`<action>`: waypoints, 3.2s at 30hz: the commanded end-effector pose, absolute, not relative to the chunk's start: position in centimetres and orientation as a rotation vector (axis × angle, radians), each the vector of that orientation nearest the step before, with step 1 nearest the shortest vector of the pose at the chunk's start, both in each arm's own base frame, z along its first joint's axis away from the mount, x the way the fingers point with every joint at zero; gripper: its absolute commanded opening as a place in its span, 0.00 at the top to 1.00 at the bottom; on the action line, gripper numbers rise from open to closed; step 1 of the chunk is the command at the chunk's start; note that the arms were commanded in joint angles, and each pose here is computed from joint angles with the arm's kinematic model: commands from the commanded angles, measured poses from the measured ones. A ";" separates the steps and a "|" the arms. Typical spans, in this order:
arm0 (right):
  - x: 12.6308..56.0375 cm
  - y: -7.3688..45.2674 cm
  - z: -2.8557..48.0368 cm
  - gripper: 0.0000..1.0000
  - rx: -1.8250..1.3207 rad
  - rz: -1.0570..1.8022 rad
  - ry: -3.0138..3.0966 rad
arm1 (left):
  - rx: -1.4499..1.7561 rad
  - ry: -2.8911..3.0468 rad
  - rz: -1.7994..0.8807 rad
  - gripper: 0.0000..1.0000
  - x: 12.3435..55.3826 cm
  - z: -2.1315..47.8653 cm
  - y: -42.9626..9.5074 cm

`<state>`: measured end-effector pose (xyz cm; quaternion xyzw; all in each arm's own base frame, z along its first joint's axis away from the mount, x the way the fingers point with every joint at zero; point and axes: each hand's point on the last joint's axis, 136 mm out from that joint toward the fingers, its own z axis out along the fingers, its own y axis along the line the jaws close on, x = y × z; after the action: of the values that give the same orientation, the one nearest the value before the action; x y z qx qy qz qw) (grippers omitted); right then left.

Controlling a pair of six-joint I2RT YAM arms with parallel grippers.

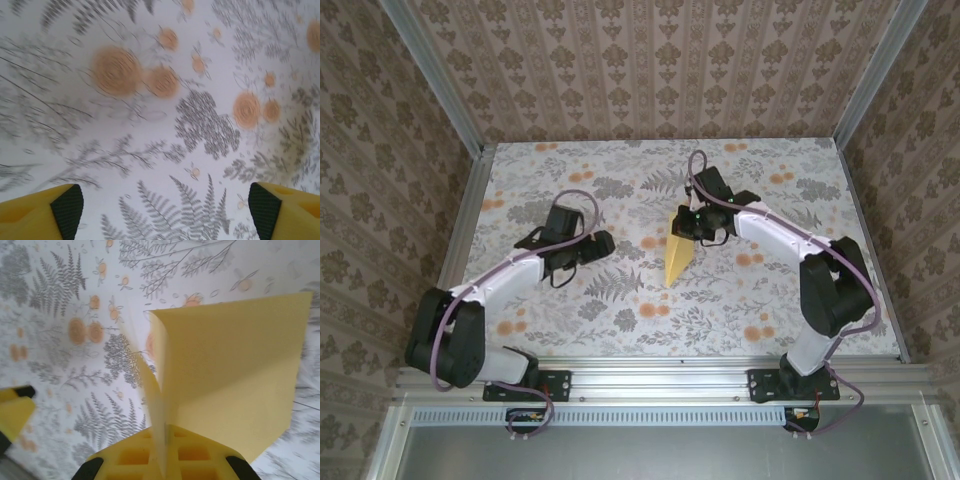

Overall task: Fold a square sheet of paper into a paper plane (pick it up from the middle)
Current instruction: Turn over the paper at the center of the table.

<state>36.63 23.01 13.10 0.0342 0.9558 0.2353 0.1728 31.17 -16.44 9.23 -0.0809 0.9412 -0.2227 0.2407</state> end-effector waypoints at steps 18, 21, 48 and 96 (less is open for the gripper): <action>36.1 23.3 8.4 0.92 -0.163 -0.767 2.742 | -0.390 2.574 -0.462 0.00 30.1 10.3 -9.7; 35.9 24.7 6.4 0.92 -0.179 -0.795 2.752 | -0.437 2.561 -0.446 0.00 29.6 10.5 -8.7; 33.3 32.4 7.5 0.58 -0.127 -0.148 2.903 | -0.582 2.465 -0.415 0.00 26.1 14.4 -5.1; 29.1 23.6 1.5 0.51 -0.456 0.272 2.977 | -0.340 2.699 -0.630 0.00 26.9 8.9 -13.5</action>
<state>29.08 24.19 2.46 -0.1654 0.9793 0.0969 0.0645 26.19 -13.16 8.19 -0.1185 0.9540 -0.2213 0.1638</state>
